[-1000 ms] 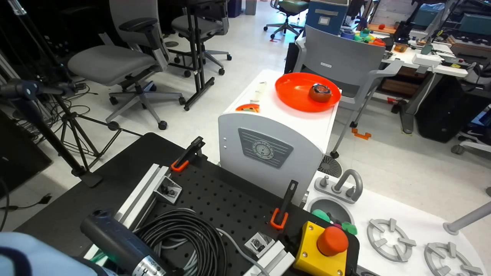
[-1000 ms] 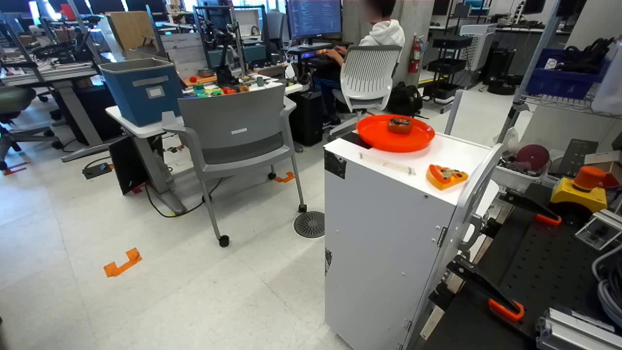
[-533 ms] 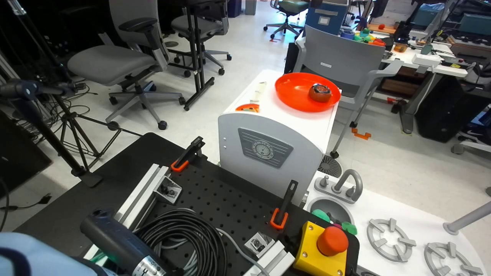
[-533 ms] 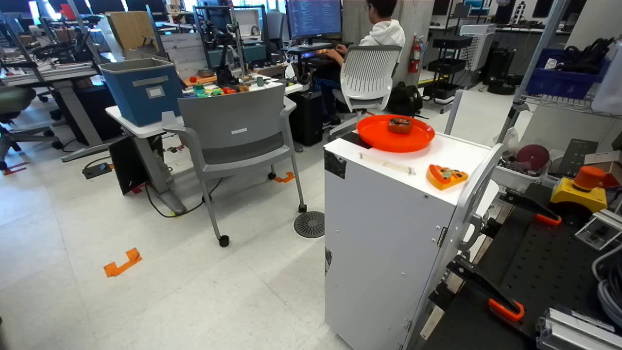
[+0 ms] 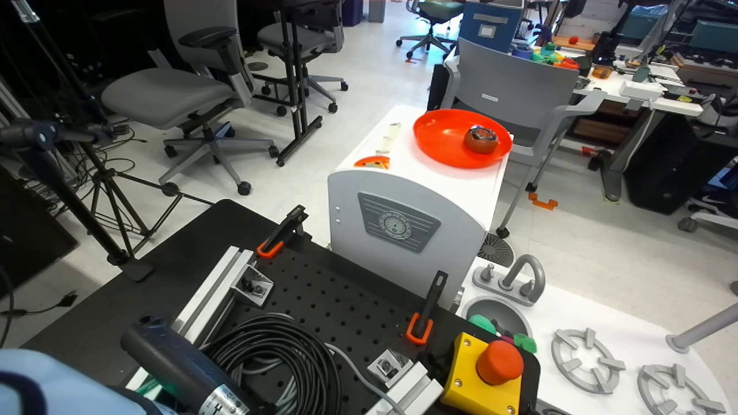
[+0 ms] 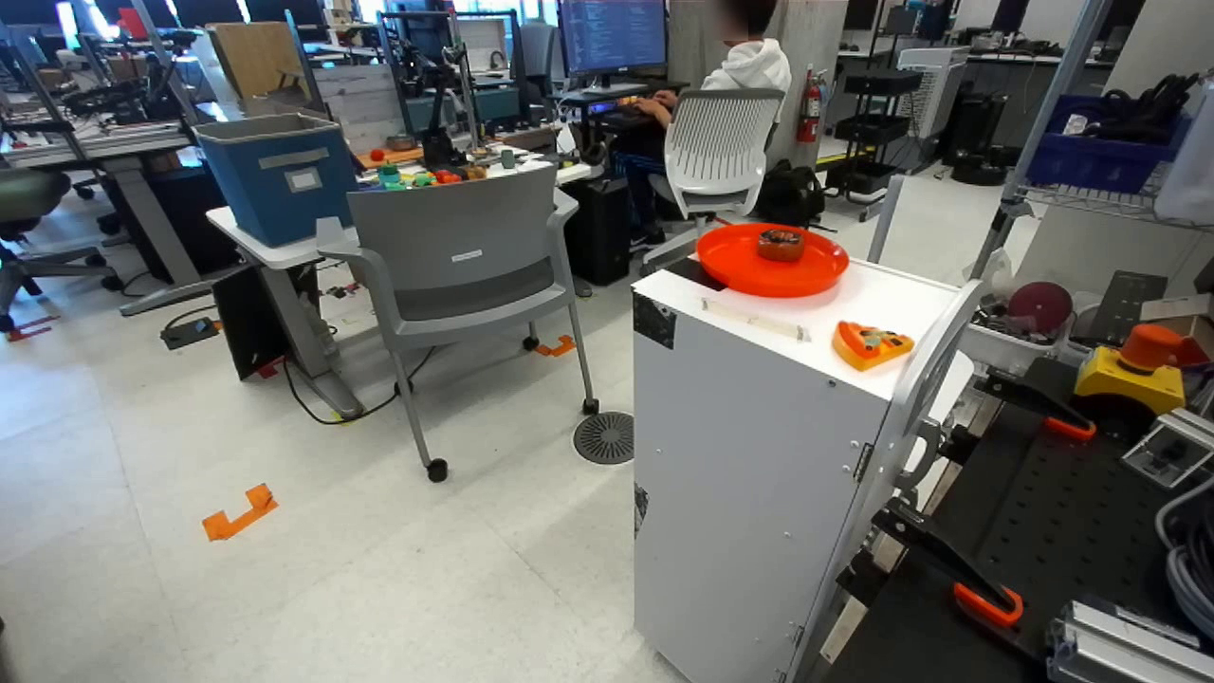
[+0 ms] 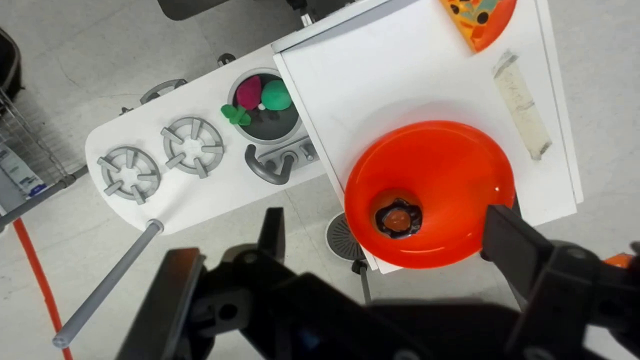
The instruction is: Remove the donut from the plate
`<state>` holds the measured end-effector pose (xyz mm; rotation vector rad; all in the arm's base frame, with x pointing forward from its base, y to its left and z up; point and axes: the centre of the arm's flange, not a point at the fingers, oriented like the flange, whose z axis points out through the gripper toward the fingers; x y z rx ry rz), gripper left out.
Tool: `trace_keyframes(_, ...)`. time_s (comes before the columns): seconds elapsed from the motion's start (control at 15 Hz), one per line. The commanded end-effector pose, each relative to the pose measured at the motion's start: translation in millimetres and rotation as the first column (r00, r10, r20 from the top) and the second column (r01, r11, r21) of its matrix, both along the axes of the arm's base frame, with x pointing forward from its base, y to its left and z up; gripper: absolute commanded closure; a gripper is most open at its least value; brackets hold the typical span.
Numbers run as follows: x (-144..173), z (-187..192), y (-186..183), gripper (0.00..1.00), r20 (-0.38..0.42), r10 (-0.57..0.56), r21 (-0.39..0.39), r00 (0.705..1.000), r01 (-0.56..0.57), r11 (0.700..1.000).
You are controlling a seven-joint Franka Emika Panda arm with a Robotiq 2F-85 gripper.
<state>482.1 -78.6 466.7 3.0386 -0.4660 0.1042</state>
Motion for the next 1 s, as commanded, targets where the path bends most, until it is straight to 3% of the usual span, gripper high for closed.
trace_keyframes(0.0,22.3,4.1,-3.8,0.0,0.044,-0.013,0.04,0.999,0.011,0.999)
trace_keyframes(0.93,58.8,8.0,-11.6,0.0,0.027,-0.089,0.125,0.996,0.085,0.989)
